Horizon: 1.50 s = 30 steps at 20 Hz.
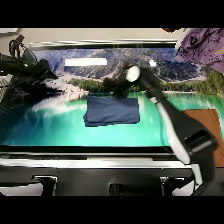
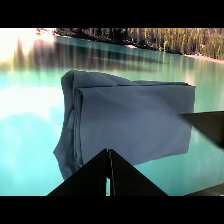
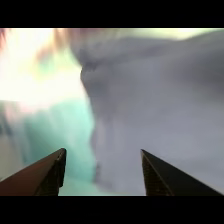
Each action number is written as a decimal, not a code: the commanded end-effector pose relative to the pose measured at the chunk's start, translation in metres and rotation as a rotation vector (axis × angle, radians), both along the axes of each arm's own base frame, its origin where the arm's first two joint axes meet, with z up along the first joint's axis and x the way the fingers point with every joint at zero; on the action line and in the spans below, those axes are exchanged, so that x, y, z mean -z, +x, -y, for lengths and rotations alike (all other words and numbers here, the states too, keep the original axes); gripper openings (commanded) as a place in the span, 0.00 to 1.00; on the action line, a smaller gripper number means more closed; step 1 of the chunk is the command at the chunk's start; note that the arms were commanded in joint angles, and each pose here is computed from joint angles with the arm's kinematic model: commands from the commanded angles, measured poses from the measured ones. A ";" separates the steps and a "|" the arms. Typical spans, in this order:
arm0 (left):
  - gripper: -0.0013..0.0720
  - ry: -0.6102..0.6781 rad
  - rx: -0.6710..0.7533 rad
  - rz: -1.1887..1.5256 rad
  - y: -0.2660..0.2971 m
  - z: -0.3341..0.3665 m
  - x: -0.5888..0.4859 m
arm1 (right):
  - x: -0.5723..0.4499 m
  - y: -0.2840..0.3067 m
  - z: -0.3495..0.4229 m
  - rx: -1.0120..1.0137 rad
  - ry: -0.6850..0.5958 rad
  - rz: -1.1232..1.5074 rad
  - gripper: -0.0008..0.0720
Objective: Fold the clothes and pants, and hang the long-sleeved shirts on hangers.
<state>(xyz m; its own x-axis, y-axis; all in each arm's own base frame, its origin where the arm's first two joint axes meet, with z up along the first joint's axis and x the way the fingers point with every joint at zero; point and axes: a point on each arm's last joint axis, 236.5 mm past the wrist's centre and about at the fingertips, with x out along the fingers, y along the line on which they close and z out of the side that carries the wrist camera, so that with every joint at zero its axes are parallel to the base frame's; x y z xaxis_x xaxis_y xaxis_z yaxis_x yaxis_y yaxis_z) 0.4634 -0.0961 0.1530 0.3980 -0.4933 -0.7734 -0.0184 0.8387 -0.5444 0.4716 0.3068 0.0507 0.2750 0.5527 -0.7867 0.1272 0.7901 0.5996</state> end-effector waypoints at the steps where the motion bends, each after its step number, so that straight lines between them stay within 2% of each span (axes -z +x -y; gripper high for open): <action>1: 0.04 0.000 -0.013 0.001 0.001 -0.006 0.000 | -0.016 -0.002 0.124 -0.063 -0.133 -0.020 0.75; 3: 0.04 0.000 -0.025 -0.002 0.002 -0.012 0.000 | -0.003 -0.009 0.188 -0.043 -0.154 -0.098 0.75; 5: 0.04 0.001 -0.032 -0.011 0.000 -0.017 0.001 | 0.015 -0.011 0.220 -0.028 -0.077 -0.124 0.75; 8: 0.04 0.001 -0.045 -0.016 0.000 -0.024 0.001 | 0.045 -0.017 0.222 -0.033 0.137 -0.111 0.74; 14: 0.04 0.001 -0.046 -0.015 0.000 -0.025 0.001 | 0.113 -0.038 0.195 -0.099 0.258 -0.150 0.71; 16: 0.04 0.001 -0.047 -0.014 0.001 -0.025 0.001 | 0.125 -0.035 0.187 -0.100 0.280 -0.155 0.71; 17: 0.04 0.001 -0.047 -0.015 0.001 -0.025 0.001 | 0.129 -0.033 0.184 -0.096 0.285 -0.151 0.66; 19: 0.04 0.000 -0.049 -0.017 0.001 -0.025 0.001 | 0.137 -0.029 0.178 -0.094 0.278 -0.147 0.63; 24: 0.04 0.000 -0.050 -0.017 0.001 -0.025 0.002 | 0.149 -0.032 0.148 -0.135 0.257 -0.144 0.62; 26: 0.04 0.000 -0.050 -0.017 0.001 -0.025 0.002 | 0.148 -0.029 0.142 -0.132 0.259 -0.135 0.33; 27: 0.04 0.000 -0.050 -0.017 0.001 -0.025 0.002 | 0.146 -0.028 0.141 -0.128 0.269 -0.134 0.15; 28: 0.04 0.000 -0.050 -0.017 0.001 -0.025 0.002 | 0.143 -0.027 0.142 -0.120 0.277 -0.133 0.06; 30: 0.04 -0.001 -0.050 -0.017 0.001 -0.025 0.002 | 0.130 -0.017 0.152 -0.086 0.271 -0.123 0.05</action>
<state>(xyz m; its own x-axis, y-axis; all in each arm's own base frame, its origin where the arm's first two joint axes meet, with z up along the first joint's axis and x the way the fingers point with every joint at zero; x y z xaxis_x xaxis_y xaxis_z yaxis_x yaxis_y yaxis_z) 0.4639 -0.0716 0.1519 0.4091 -0.4739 -0.7798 -0.0672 0.8366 -0.5437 0.4451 0.1583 -0.0914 0.0995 0.7643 -0.6371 0.1331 0.6243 0.7698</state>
